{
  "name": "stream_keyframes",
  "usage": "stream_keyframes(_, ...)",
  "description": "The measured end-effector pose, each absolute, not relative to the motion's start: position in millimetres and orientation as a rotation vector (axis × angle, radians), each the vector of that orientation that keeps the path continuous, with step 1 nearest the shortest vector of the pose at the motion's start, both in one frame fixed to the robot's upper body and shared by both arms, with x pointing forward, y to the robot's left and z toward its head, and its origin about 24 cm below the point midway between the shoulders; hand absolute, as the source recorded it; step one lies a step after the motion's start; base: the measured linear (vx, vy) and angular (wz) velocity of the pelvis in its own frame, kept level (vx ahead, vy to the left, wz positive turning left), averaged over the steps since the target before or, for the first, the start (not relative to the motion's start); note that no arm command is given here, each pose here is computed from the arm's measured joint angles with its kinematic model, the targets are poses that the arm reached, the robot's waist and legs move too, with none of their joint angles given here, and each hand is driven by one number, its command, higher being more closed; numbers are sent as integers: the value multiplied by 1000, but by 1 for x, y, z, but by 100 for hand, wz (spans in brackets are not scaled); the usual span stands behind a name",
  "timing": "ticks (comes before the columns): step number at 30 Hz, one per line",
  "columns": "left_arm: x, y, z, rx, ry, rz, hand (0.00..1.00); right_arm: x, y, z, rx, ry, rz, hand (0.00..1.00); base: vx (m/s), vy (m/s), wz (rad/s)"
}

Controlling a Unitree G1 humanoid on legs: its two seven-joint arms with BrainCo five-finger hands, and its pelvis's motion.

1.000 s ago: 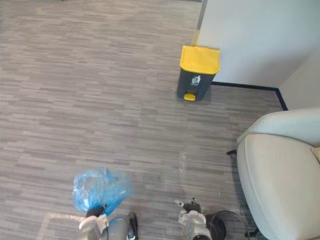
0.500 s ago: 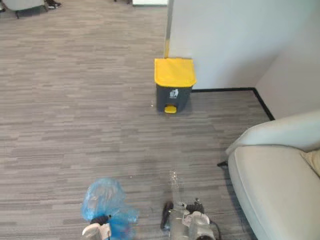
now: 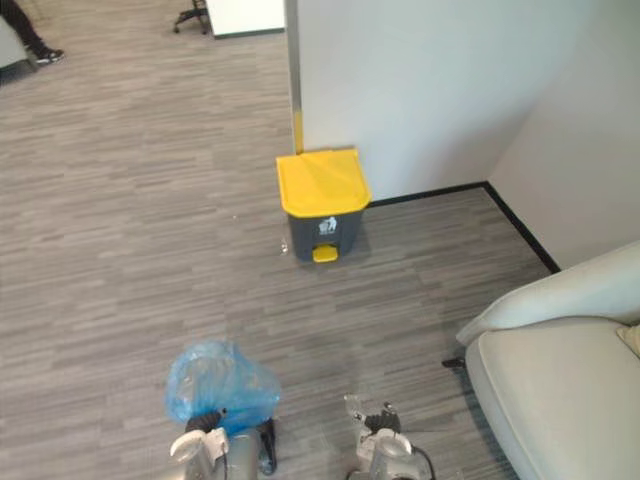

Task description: Gather rubbish on tea table into small bin, then transfer packed bag to large trash can.

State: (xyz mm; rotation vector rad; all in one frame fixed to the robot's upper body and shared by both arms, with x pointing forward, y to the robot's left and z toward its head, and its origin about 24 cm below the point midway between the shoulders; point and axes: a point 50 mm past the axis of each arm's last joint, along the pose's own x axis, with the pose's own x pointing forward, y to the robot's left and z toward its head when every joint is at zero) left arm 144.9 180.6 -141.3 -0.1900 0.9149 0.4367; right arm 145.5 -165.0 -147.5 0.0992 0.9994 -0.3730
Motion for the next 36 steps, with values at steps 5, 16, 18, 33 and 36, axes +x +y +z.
stream_keyframes(5,138,176,-147,-143,968,383,100,141,-166,-148,91,1000,-364,0,352,208,-17)
stream_keyframes(16,134,169,-151,-132,1011,359,100,157,-182,-142,108,953,-410,0,381,-105,36)
stream_keyframes(18,130,168,-153,-131,1019,360,100,154,-181,-144,112,967,-414,0,271,-163,-11)
stream_keyframes(33,146,167,-145,-160,950,356,100,133,-170,-152,116,1041,-409,0,346,60,-28)
stream_keyframes(36,139,168,-148,-153,979,358,100,135,-168,-152,118,1038,-400,0,201,183,-38)
